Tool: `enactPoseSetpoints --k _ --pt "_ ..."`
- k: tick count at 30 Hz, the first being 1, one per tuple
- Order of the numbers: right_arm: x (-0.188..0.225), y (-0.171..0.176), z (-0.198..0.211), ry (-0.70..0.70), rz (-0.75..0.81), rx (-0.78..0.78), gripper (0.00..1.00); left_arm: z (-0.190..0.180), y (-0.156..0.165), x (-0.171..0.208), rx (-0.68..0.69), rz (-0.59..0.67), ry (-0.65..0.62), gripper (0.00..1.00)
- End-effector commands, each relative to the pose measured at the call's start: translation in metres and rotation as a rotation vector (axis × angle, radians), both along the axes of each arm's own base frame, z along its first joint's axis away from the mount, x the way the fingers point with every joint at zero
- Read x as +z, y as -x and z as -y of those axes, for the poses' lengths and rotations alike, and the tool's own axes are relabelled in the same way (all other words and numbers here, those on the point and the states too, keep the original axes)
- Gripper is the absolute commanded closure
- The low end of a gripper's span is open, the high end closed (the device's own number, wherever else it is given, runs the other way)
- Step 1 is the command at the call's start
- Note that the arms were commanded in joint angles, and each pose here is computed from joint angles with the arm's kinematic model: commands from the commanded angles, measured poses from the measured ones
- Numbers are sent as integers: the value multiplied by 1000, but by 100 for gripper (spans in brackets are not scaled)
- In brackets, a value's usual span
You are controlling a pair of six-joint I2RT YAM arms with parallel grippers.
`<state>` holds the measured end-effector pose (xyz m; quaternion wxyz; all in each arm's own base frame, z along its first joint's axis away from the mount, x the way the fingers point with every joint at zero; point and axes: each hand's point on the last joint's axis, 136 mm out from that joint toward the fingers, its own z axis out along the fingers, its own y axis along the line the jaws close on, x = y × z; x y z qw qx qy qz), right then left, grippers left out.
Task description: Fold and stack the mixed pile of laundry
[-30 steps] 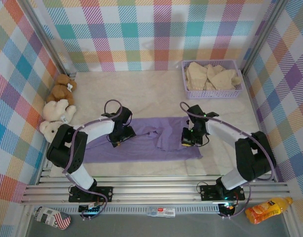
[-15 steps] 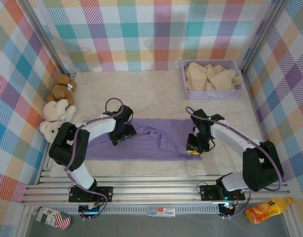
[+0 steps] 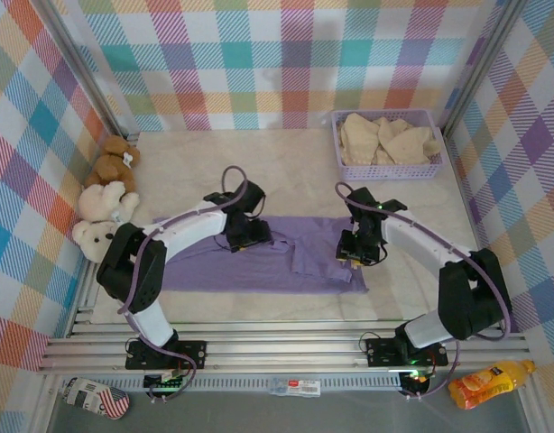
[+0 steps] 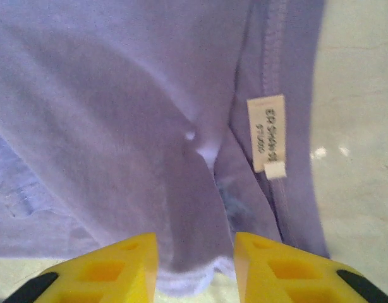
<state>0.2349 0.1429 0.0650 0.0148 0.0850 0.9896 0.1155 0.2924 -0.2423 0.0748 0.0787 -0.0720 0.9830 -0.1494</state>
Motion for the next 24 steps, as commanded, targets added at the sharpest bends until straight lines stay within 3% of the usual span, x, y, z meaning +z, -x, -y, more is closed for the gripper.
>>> enactPoseSetpoints --k 1,8,14,22,24 --pt "-29 0 -4 -31 -63 -34 68 45 29 0 -189 -33 34 36" --pt "-46 -6 -5 -98 -93 -79 78 93 59 -35 -256 -67 2 42" --pt "-46 -2 -1 -79 -92 -70 79 80 55 -45 -202 -20 -104 55" --pt "-49 6 5 -64 -92 -67 80 91 43 -40 -171 12 -76 66" --pt "-49 6 5 -65 -92 -64 80 93 41 -40 -160 17 -71 74"
